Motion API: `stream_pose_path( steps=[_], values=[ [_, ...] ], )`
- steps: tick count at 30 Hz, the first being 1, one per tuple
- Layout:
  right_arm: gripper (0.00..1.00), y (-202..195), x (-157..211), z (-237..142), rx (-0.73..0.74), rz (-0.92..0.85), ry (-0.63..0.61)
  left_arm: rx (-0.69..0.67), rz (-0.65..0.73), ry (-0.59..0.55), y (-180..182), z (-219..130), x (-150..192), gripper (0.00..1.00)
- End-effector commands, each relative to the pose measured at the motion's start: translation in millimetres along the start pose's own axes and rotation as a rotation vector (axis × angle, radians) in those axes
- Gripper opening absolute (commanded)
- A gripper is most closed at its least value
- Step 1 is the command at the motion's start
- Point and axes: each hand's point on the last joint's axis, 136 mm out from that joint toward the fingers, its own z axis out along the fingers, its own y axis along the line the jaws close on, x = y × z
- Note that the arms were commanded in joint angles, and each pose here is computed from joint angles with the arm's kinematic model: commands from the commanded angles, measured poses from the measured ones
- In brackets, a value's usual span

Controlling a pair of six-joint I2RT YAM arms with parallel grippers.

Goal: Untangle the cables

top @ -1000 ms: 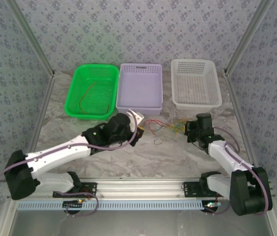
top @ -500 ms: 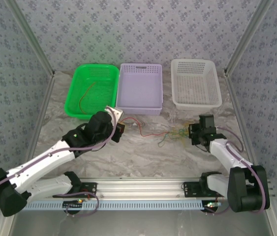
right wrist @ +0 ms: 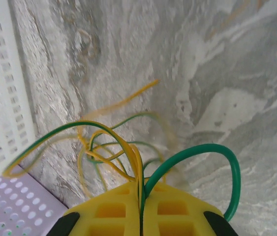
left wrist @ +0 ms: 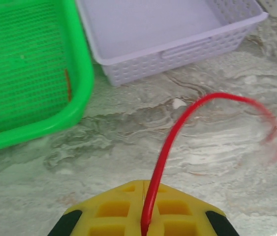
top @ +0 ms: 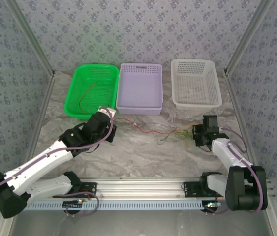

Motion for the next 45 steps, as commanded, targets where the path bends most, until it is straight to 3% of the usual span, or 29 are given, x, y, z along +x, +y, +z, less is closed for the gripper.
stream_pose_path(
  steps=[1,4,12,16,19,23,27,31,34,36,40,41,43,45],
  values=[
    [0.0,1.6,-11.3,-3.7,0.025,-0.014,-0.034,-0.103,-0.012,-0.003,22.8,-9.6,0.3,0.0],
    [0.0,5.0,-11.7,-4.2,0.017,-0.02,-0.031,-0.118,-0.02,-0.003,25.6,-9.4,1.2,0.0],
    [0.02,7.5,8.0,1.5,0.034,-0.09,0.034,0.093,-0.016,-0.053,-13.0,-13.2,-20.6,0.0],
    [0.38,24.3,10.8,-19.9,0.017,-0.22,-0.001,0.152,-0.022,-0.07,-23.8,-21.6,-34.6,0.0],
    [0.54,45.2,10.2,-45.1,-0.044,-0.319,-0.069,0.175,-0.026,-0.074,-29.2,-24.6,-42.6,0.0],
    [0.63,83.1,18.5,-79.7,-0.145,-0.531,-0.107,0.198,-0.026,-0.063,-37.0,-22.6,-51.1,0.0],
    [0.65,121.9,43.5,-119.6,-0.29,-0.84,-0.155,0.227,-0.032,-0.047,-46.0,-20.4,-59.1,0.0],
    [0.66,146.2,114.3,-158.2,-0.612,-1.242,-0.124,0.265,-0.036,-0.039,-55.2,-20.0,-64.6,0.0],
    [0.71,139.5,149.6,-160.4,-0.706,-1.469,-0.124,0.284,-0.032,-0.033,-59.7,-19.9,-66.9,0.0],
    [0.82,133.7,162.3,-152.0,-0.701,-1.627,-0.172,0.296,-0.024,-0.019,-62.9,-20.4,-67.0,0.0],
    [0.88,130.0,172.7,-142.5,-0.742,-1.818,-0.358,0.317,-0.017,-0.011,-66.5,-23.9,-69.6,0.0],
    [0.98,127.9,176.7,-140.3,-0.772,-1.869,-0.411,0.324,-0.015,-0.011,-67.5,-25.2,-69.6,0.0],
    [0.99,123.8,182.4,-136.0,-0.833,-1.938,-0.504,0.338,-0.014,-0.013,-69.3,-27.8,-70.6,0.0],
    [0.99,129.7,173.4,-131.6,-0.8,-1.911,-0.618,0.349,-0.01,-0.012,-70.6,-29.6,-70.4,0.0]
  ],
)
